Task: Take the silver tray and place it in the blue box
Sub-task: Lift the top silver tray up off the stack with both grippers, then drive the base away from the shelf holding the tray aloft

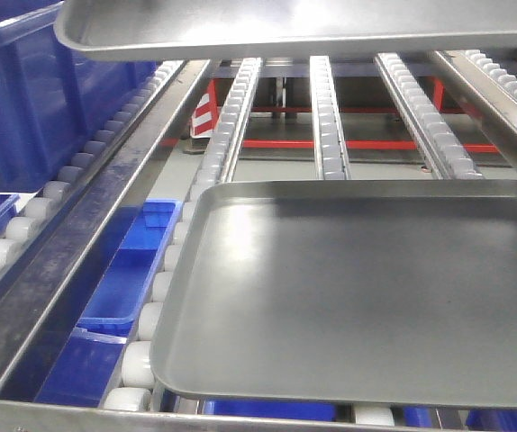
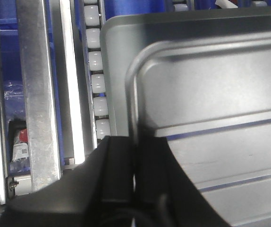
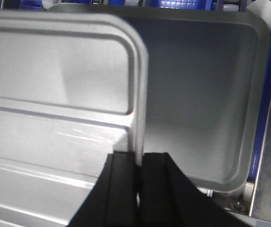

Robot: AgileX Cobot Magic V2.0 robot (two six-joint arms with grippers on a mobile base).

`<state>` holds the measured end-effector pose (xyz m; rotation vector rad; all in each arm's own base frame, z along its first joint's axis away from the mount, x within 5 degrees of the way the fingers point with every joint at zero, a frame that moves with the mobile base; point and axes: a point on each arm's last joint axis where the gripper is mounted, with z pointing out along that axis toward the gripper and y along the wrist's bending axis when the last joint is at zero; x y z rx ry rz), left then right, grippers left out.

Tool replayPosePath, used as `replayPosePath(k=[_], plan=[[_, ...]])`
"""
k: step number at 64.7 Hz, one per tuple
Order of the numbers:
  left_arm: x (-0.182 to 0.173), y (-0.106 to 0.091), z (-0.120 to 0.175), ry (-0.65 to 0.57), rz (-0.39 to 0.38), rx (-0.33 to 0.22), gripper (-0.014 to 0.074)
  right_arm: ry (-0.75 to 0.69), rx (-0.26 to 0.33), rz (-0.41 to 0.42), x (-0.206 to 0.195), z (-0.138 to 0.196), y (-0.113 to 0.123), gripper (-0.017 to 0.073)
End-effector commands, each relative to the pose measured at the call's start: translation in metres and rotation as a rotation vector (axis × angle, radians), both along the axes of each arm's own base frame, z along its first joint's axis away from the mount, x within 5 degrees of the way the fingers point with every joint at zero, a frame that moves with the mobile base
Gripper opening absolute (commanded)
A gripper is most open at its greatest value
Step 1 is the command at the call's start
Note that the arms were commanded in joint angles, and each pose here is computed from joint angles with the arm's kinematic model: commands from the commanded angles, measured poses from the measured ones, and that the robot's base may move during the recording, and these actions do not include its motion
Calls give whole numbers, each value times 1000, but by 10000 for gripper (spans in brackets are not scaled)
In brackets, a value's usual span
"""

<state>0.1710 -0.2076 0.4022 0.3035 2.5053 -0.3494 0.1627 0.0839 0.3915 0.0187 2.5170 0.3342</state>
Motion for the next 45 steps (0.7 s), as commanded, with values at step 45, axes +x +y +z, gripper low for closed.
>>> replayPosePath(k=[45], plan=[[-3,15,17,-75,15,30,-98,-103,-41,-25,-1,16,-10,57]])
